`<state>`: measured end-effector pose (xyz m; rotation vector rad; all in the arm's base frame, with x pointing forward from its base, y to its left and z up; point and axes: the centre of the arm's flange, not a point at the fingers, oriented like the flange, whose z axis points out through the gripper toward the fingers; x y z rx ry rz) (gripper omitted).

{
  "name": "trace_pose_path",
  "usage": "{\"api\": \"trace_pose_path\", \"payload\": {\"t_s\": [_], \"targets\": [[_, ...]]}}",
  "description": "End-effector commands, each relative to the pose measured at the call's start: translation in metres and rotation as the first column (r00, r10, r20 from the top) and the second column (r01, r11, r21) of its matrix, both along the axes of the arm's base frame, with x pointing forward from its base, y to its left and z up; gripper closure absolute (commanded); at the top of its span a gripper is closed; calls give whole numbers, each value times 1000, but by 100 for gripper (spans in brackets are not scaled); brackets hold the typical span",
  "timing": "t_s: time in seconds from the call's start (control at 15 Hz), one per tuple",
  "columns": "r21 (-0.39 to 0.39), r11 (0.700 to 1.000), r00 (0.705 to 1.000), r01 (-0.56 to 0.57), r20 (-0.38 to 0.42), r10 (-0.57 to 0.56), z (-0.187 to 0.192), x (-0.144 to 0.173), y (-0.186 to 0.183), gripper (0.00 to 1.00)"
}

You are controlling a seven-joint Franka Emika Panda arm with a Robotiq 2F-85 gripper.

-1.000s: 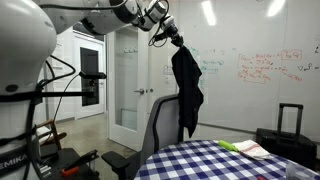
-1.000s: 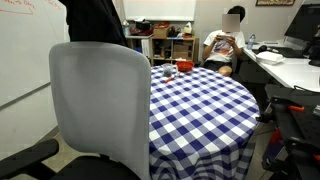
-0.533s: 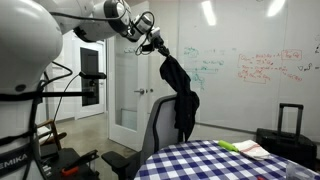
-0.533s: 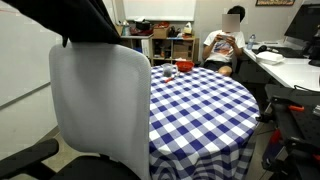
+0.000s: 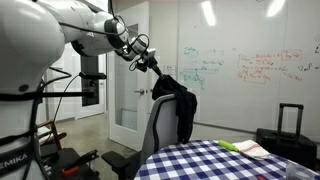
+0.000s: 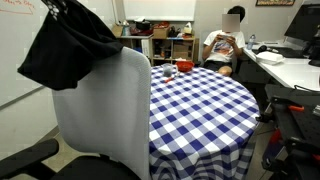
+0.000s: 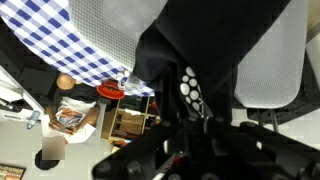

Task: Put the black t-shirt on the backrest of the grey chair

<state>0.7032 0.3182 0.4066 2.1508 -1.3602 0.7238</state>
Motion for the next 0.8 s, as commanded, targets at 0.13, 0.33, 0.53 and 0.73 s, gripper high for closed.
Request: {"api": "trace_pose_path", "payload": {"t_s": [0.13, 0.33, 0.53, 0.73], "targets": [[-79, 988, 969, -131, -219, 111, -27, 47, 62, 97], [-106, 976, 943, -189, -295, 150, -48, 39, 75, 62], [-106, 973, 933, -207, -322, 163, -55, 34, 79, 40], [-89, 976, 931, -199, -328, 160, -54, 35, 77, 18]]}}
